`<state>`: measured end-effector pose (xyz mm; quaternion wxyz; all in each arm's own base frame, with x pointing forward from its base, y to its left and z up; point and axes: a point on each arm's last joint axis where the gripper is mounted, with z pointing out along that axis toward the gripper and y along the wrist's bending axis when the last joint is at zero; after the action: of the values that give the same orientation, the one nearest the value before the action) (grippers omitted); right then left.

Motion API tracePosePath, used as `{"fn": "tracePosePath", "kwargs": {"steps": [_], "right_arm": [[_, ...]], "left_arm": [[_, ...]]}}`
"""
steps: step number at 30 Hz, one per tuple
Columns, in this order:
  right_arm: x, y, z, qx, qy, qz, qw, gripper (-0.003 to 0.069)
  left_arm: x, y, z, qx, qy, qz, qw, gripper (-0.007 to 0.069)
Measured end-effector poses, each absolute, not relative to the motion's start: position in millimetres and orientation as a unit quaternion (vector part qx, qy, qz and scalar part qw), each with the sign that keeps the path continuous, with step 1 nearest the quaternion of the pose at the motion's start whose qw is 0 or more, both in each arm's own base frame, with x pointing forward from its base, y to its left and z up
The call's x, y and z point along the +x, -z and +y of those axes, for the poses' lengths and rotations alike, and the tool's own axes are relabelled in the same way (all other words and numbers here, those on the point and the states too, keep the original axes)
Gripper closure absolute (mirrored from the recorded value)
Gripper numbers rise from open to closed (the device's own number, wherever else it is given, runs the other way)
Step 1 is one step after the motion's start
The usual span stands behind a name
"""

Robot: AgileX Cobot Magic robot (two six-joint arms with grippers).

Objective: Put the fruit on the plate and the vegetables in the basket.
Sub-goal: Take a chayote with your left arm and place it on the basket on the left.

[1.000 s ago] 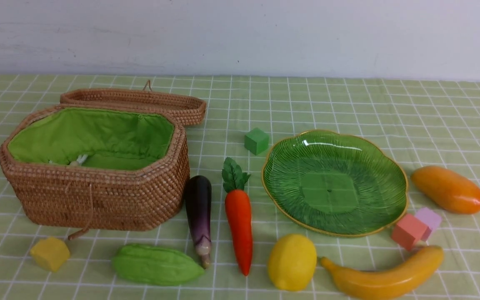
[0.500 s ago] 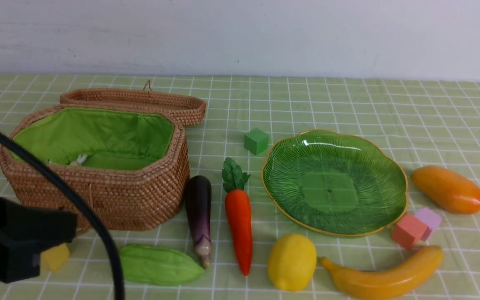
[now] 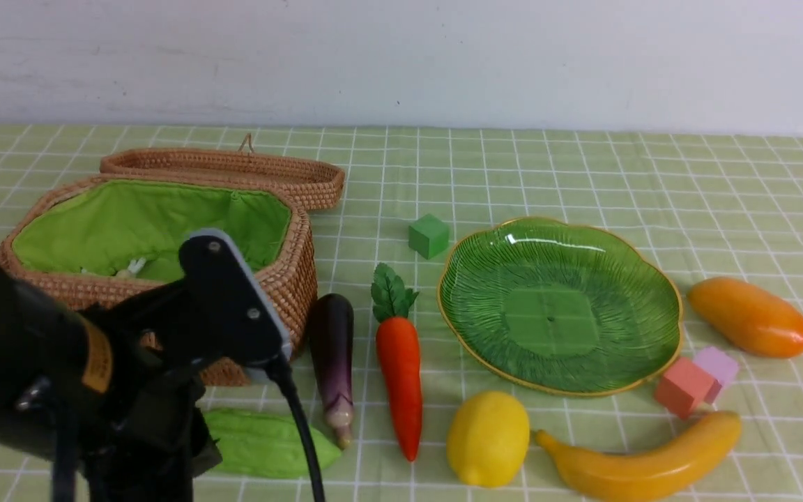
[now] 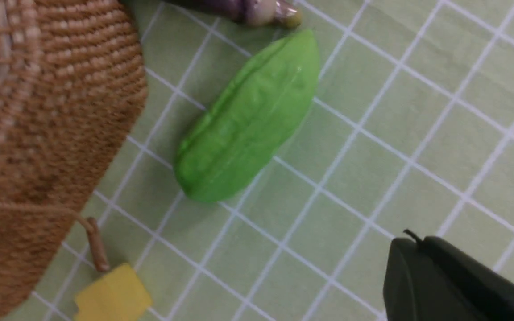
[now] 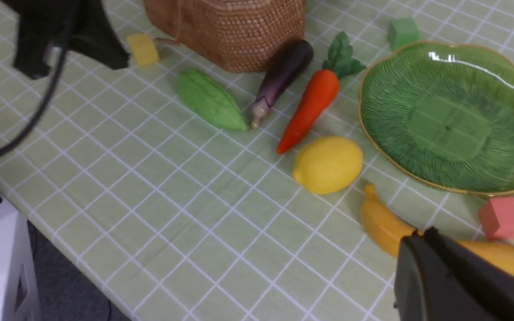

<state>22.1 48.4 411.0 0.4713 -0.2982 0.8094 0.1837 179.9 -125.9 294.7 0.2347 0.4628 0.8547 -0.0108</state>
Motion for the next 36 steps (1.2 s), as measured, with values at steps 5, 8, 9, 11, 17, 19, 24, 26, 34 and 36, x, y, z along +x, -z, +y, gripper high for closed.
{"fn": "tracePosePath", "kwargs": {"steps": [5,8,9,11,17,19,24,26,34,36], "right_arm": [[21,-412,49,-0.305,-0.184,0.805,0.474,0.0673],[21,-412,49,-0.307,-0.184,0.804,0.475,0.0671],[21,-412,49,-0.307,-0.184,0.804,0.475,0.0670],[21,-413,50,-0.307,-0.188,0.803,0.475,0.0669],[20,-413,51,-0.308,-0.195,0.801,0.476,0.0666],[20,-413,51,-0.308,-0.195,0.801,0.476,0.0665],[20,-413,51,-0.308,-0.194,0.801,0.476,0.0662],[20,-413,51,-0.308,-0.194,0.801,0.476,0.0660],[20,-413,51,-0.308,-0.194,0.801,0.476,0.0655],[20,-413,51,-0.308,-0.194,0.801,0.476,0.0654]], "left_arm": [[204,-275,-140,0.505,-0.017,0.828,0.244,0.0552],[214,-260,-146,0.531,-0.030,0.817,0.224,0.0453],[217,-254,-148,0.536,-0.033,0.816,0.215,0.0411],[222,-244,-151,0.542,-0.036,0.815,0.204,0.0343],[237,-218,-160,0.557,-0.047,0.807,0.190,0.0193],[243,-210,-164,0.564,-0.052,0.801,0.194,0.0179],[252,-199,-168,0.582,-0.069,0.786,0.197,0.0174],[254,-194,-168,0.588,-0.075,0.782,0.193,0.0174],[270,-180,-157,0.574,-0.083,0.794,0.182,0.0171],[272,-178,-157,0.579,-0.085,0.790,0.181,0.0170]]}}
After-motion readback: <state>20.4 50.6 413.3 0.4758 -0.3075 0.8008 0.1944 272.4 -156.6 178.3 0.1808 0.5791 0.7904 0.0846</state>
